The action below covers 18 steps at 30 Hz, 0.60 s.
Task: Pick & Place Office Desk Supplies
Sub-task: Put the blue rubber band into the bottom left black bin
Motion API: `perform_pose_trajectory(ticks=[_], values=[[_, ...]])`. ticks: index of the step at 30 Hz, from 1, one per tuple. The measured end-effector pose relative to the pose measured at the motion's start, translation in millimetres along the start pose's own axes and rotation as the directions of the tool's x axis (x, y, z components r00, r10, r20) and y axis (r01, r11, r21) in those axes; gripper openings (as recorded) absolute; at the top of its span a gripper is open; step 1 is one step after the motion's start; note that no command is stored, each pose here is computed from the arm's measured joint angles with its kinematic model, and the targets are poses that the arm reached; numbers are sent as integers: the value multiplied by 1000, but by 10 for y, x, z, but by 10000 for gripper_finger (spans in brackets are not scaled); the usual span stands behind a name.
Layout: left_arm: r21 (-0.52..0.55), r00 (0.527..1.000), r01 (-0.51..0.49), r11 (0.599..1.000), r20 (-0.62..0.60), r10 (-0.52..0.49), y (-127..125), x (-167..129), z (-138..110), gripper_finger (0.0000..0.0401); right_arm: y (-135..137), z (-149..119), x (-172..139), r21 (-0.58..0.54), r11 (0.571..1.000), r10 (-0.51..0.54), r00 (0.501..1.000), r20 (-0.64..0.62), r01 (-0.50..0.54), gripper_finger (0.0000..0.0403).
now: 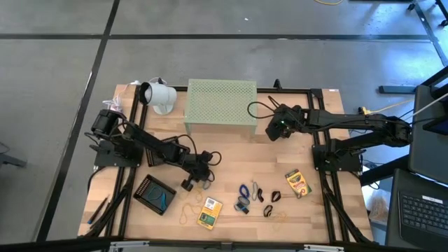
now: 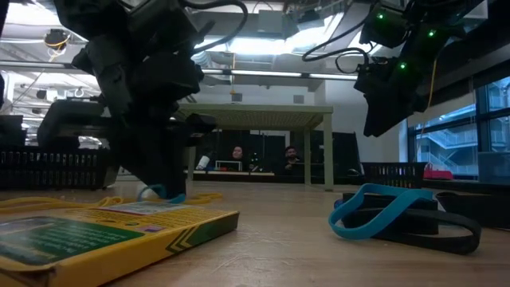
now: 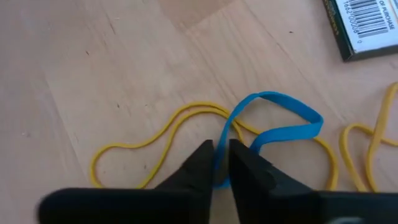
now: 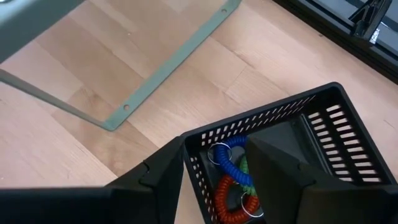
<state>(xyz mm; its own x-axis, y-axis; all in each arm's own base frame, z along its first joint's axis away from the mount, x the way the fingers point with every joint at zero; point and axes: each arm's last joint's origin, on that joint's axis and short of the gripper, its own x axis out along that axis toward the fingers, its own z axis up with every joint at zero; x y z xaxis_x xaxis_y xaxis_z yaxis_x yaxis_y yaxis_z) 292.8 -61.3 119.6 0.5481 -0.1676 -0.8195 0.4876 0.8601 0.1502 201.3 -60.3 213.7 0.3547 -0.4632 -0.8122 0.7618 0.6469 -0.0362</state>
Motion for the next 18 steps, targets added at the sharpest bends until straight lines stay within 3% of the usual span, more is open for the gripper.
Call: perform_pose_trajectory(ticks=[3, 8, 18], values=[[0, 1000, -7, 1000, -3, 7, 3, 0, -2, 6, 0, 0, 0, 0, 1000, 0, 1000, 0, 0, 176], [3, 999, -32, 999, -9, 32, 11, -30, 0, 2, 0, 0, 0, 0, 1000, 0, 1000, 0, 0, 176], [-10, 965, -242, 970, 100, 241, 102, -487, 191, 1, 0, 0, 0, 0, 1000, -1, 1000, 1, 1, 176]])
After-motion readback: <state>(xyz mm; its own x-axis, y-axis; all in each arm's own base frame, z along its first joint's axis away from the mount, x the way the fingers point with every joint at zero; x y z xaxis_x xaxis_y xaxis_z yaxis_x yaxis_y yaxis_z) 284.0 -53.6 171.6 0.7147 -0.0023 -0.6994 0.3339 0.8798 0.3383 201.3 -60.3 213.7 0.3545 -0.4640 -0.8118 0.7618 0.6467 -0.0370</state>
